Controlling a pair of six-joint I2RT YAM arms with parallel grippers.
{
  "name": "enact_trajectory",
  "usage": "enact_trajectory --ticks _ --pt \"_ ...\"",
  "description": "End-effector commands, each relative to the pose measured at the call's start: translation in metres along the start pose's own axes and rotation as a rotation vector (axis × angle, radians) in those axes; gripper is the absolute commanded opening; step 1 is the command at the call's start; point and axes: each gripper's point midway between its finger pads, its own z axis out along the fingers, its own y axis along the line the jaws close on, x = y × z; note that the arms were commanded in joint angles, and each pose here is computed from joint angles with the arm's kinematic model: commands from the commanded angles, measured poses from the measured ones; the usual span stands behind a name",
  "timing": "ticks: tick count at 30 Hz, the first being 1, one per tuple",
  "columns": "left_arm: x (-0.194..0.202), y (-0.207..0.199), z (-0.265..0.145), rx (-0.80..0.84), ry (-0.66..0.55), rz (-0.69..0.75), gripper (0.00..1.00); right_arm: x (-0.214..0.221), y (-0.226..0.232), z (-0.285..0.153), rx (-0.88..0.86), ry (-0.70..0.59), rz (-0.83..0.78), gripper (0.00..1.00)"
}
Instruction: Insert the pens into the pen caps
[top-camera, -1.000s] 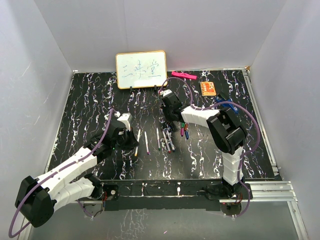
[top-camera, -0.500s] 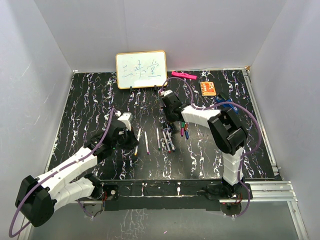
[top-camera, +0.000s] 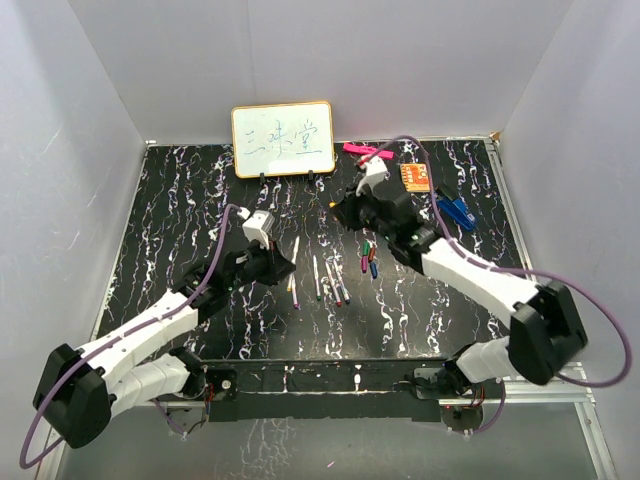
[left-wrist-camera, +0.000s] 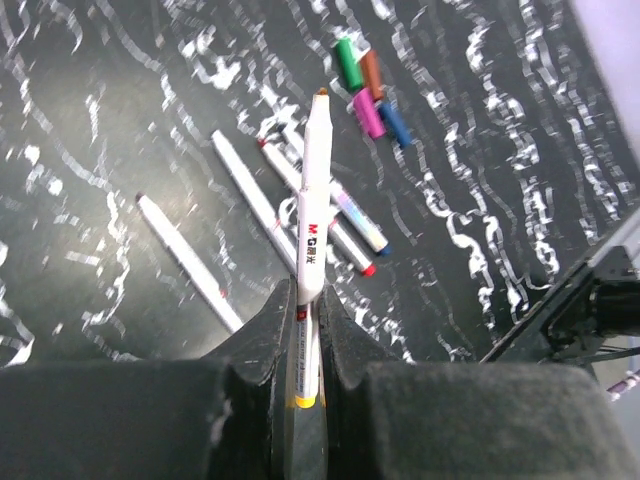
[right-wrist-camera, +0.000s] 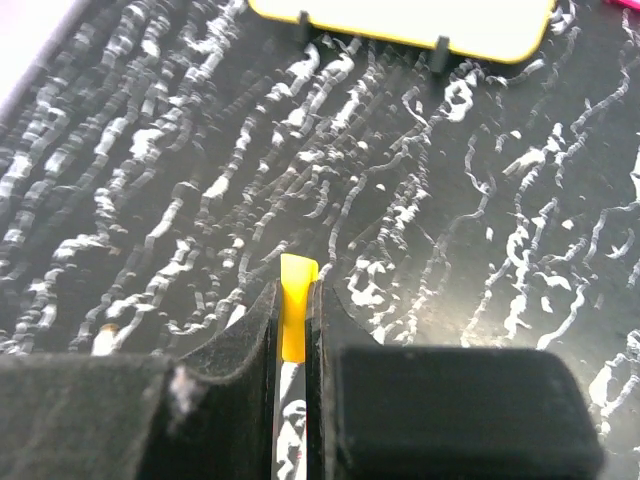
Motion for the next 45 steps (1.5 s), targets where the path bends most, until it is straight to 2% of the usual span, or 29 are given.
enact_trajectory --ticks 1,6,16,22,32,45 --pt "-0.037 -0.042 0.001 0.205 -0.142 0.04 0.0 -0.037 0.033 -0.029 -0.19 -0.232 0.093 0.0" --pt "-0.046 -0.058 0.003 0.298 -0.2 0.013 0.0 -0.043 0.038 -0.06 -0.254 -0.372 0.151 0.0" --pt "-0.04 -0.075 0.01 0.416 -0.18 -0.105 0.0 -0.061 0.06 -0.096 -0.376 -0.57 0.178 0.0" --pt "-0.049 -0.089 0.001 0.47 -0.195 -0.127 0.0 -0.067 0.071 -0.096 -0.408 -0.608 0.167 0.0" --pt "-0.057 -0.111 -0.013 0.538 -0.224 -0.076 0.0 -0.077 0.082 -0.091 -0.429 -0.643 0.162 0.0" --pt "-0.056 -0.11 -0.016 0.536 -0.259 -0.035 0.0 -0.074 0.086 -0.09 -0.442 -0.631 0.155 0.0"
